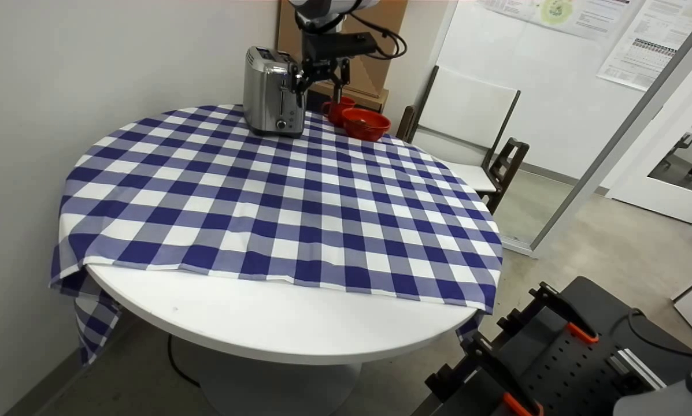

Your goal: Press the button on the toaster

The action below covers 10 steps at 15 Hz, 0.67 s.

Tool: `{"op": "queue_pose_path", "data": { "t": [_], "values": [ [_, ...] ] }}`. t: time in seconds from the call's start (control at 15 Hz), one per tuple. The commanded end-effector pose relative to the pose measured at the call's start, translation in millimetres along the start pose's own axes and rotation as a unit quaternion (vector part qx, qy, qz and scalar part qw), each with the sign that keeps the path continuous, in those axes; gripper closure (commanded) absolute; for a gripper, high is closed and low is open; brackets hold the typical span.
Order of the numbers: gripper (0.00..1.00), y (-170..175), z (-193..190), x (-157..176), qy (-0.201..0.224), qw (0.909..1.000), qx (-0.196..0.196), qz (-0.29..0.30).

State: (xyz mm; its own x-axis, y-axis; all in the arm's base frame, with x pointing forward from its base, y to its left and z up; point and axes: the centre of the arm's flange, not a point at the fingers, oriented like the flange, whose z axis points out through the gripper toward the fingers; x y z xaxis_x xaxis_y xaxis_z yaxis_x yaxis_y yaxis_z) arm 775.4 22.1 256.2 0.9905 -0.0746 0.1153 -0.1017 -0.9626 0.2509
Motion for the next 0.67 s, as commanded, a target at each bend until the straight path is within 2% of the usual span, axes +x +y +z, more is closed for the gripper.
{"op": "queue_pose_path", "data": {
  "t": [0.0, 0.4, 0.6],
  "values": [
    [0.00, 14.1, -29.9, -75.5, -0.029, 0.9992, 0.027, -0.004],
    [0.00, 2.5, -52.0, -131.0, -0.072, 0.9936, 0.087, -0.008],
    [0.00, 1.1, -70.5, -161.8, -0.079, 0.9886, 0.123, -0.038]
  ]
}}
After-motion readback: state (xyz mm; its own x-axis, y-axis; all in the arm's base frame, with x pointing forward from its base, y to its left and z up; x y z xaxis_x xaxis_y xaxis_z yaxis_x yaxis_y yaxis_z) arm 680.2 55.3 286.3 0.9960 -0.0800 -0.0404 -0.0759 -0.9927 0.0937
